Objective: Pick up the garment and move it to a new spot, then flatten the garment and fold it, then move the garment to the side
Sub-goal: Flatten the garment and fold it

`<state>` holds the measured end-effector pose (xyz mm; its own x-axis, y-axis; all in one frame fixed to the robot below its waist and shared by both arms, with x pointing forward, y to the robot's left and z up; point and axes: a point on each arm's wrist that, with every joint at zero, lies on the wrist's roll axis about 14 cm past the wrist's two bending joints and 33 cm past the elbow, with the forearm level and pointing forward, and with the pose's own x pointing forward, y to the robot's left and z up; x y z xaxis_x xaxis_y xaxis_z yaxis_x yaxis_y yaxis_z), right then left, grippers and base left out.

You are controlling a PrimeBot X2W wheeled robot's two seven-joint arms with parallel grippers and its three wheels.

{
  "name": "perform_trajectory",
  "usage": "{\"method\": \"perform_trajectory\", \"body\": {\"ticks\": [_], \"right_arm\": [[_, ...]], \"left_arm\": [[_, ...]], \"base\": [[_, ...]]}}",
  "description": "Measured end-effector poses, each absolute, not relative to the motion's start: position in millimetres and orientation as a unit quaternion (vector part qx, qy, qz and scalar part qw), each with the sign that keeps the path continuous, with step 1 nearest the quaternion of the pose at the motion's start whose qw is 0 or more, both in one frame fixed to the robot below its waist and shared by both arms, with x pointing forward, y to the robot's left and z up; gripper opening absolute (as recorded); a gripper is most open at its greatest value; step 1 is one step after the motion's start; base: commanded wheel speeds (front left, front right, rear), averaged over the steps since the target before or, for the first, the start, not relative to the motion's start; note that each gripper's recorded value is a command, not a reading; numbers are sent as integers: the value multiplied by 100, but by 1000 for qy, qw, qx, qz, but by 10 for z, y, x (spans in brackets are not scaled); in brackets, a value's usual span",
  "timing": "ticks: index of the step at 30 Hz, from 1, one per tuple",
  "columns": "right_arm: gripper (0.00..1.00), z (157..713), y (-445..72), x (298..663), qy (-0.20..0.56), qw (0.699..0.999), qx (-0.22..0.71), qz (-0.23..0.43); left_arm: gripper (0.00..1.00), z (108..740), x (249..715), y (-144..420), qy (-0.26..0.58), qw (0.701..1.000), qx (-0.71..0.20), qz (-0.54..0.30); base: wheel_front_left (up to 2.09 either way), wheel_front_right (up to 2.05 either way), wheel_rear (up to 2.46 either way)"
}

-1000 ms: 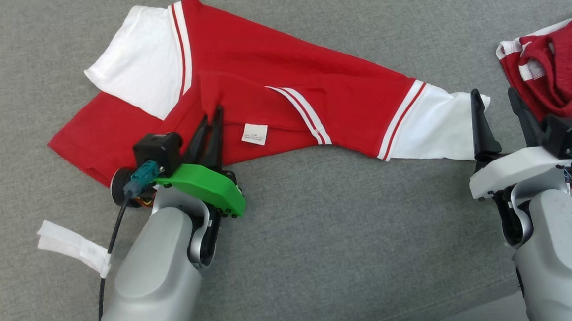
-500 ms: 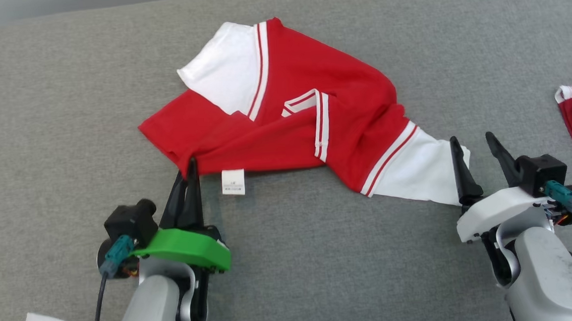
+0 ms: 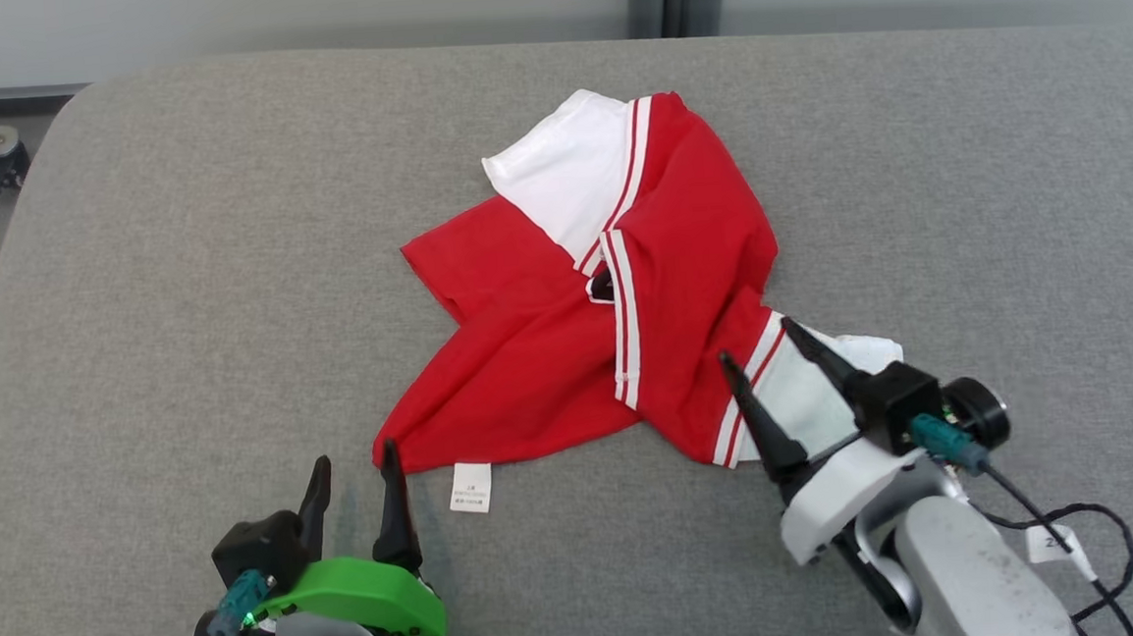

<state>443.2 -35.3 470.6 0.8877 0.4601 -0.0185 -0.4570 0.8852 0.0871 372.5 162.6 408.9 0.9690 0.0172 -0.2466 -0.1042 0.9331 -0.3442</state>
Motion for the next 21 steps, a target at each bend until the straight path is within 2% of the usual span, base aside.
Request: {"method": "perform_trajectory", "body": {"ticks": [6,16,19,20,21], "right_arm": [[100,4516,150,4298,51,947,22,316],[100,4138,531,4291,109,921,-1,373],[82,4066,559,4300,118,919,1,376],[66,4048,568,4331,120,919,3,374],[62,4030,564,4340,122,920,4,373]], "left_arm": [[100,4145,3684,1630,113,977,-179,32],[100,4097,3580,1799,119,974,-181,62],[100,4068,3558,1836,123,973,-180,69],[100,4052,3546,1857,125,973,-180,73],[100,4045,3543,1864,126,973,-180,74]], "base": [[0,0,0],[0,0,0],[0,0,0],[0,0,0],[0,0,0]]}}
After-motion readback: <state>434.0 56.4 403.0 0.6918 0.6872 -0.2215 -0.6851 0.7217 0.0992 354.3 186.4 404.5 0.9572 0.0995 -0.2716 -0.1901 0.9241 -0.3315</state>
